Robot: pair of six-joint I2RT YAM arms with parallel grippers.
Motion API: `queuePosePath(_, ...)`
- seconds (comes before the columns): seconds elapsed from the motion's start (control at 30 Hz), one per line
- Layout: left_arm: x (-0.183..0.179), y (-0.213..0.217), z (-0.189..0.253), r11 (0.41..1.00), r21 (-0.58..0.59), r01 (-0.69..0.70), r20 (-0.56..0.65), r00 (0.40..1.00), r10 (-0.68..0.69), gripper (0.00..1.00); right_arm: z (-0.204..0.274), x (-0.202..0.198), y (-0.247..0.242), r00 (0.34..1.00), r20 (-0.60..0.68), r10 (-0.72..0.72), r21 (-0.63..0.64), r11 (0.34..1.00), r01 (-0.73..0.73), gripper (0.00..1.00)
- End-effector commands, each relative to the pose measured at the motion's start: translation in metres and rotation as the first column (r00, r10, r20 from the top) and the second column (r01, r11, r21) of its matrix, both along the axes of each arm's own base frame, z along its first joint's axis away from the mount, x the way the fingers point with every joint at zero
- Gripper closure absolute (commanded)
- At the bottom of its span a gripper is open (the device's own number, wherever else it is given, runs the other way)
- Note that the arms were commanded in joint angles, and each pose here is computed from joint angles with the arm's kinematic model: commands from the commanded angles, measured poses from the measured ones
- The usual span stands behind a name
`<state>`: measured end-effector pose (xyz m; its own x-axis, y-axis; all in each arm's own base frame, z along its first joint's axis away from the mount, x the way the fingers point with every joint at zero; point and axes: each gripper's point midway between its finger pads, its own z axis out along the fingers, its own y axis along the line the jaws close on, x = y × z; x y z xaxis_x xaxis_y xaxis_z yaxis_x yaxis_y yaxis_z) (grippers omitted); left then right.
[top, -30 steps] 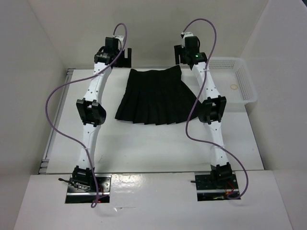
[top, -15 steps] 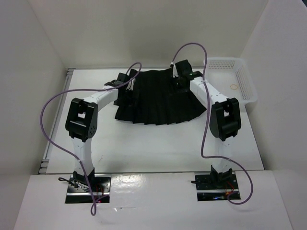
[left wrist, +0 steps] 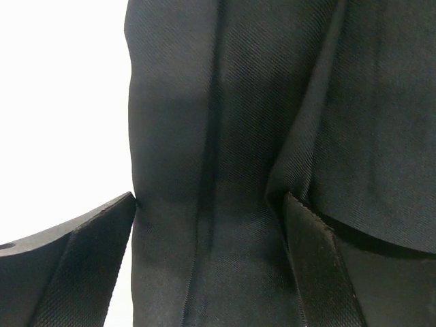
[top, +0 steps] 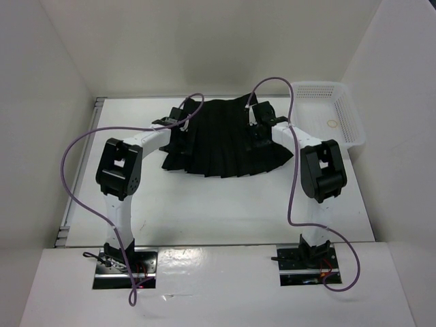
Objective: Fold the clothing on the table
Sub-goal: Flatten the skirt out
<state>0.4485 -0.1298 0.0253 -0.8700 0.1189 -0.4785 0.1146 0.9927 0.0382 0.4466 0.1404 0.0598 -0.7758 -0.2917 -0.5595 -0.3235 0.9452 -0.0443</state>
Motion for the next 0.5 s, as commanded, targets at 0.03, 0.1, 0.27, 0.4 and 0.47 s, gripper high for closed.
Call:
queuePosePath(0.03, -0.016, 0.001, -0.007, 0.997, 0.068, 0.041, -0.056, 0.998, -0.038, 0.07, -0.004, 0.018, 0.002, 0.998, 0.060, 0.003, -0.003, 1.000, -0.003, 0.15)
queuePosePath(0.1, -0.023, -0.002, -0.006, 0.995, 0.076, 0.063, -0.068, 0.996, -0.058, 0.08, -0.017, 0.014, 0.003, 1.000, 0.022, -0.001, 0.001, 1.000, 0.001, 0.15)
queuePosePath(0.27, -0.046, -0.001, -0.009, 0.989, 0.100, 0.108, -0.122, 0.988, -0.096, 0.08, -0.039, -0.014, 0.014, 0.995, -0.098, 0.019, 0.020, 1.000, -0.017, 0.15)
queuePosePath(0.4, -0.064, -0.001, -0.020, 0.986, 0.081, 0.145, -0.188, 0.974, -0.127, 0.08, -0.046, -0.040, 0.018, 0.983, -0.178, 0.047, 0.014, 0.999, -0.045, 0.15)
queuePosePath(0.47, -0.076, -0.010, -0.021, 0.982, 0.043, 0.182, -0.231, 0.958, -0.168, 0.08, -0.050, -0.053, 0.013, 0.975, -0.216, 0.044, 0.001, 0.999, -0.045, 0.15)
